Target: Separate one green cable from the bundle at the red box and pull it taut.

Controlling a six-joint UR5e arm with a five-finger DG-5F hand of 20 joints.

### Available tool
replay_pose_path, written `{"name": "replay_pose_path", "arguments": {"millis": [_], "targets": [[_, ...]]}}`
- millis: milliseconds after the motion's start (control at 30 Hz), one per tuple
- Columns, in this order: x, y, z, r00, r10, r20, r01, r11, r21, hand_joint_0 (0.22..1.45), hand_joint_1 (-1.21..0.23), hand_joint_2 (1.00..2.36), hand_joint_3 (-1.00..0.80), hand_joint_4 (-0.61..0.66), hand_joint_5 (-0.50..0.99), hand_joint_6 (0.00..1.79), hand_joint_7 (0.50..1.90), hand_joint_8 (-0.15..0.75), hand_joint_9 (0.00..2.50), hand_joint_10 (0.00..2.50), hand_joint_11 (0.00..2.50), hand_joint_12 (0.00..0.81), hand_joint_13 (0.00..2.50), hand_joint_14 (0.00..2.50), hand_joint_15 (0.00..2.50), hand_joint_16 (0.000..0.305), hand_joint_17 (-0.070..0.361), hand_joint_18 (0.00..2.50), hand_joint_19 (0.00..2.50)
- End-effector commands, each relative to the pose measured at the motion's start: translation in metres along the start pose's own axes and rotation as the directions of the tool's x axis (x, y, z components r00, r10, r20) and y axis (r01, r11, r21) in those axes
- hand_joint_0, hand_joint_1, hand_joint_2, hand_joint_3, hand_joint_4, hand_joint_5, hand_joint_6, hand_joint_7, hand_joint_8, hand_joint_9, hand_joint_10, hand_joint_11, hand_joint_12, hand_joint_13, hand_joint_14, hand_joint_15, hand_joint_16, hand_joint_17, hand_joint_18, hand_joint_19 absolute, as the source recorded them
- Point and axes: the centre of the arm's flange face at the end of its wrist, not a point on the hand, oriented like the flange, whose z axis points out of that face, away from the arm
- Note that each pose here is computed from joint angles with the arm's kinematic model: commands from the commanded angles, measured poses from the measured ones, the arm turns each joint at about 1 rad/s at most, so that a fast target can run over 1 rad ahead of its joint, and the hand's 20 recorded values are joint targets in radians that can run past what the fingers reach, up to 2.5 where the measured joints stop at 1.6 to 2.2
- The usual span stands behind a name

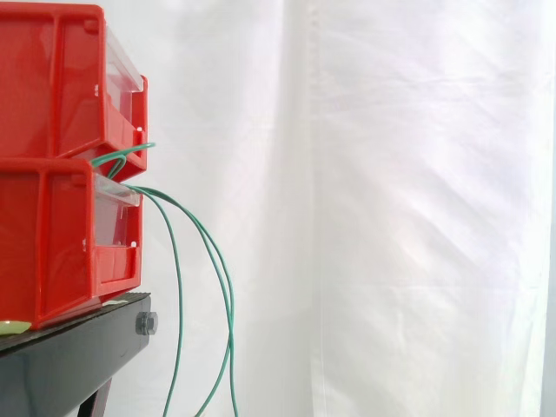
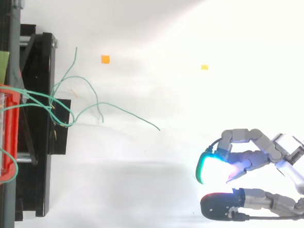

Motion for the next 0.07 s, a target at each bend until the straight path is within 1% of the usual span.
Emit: {"name": "replay_pose_path", "arguments": {"millis": [0,33], "targets": [[0.0001,0.0002,0.0,1.0,0.001,0.0,-0.001,1.0,0.0,0.68,-0.77,1.0,-0.47,0.06,-0.07,0.94,1.22,0.262,1.21,0.01,0.46,0.305,0.86,0.02,0.56,0.051,0.114,0.67,0.53],[0.0001,0.0002,0.0,1.0,0.001,0.0,-0.001,1.0,0.0,0.68,-0.77,1.0,-0.47,0.06,-0.07,0.94,1.22,0.264,1.21,0.01,0.46,0.304,0.86,0.02,0.56,0.051,0.114,0.67,0.52]]}}
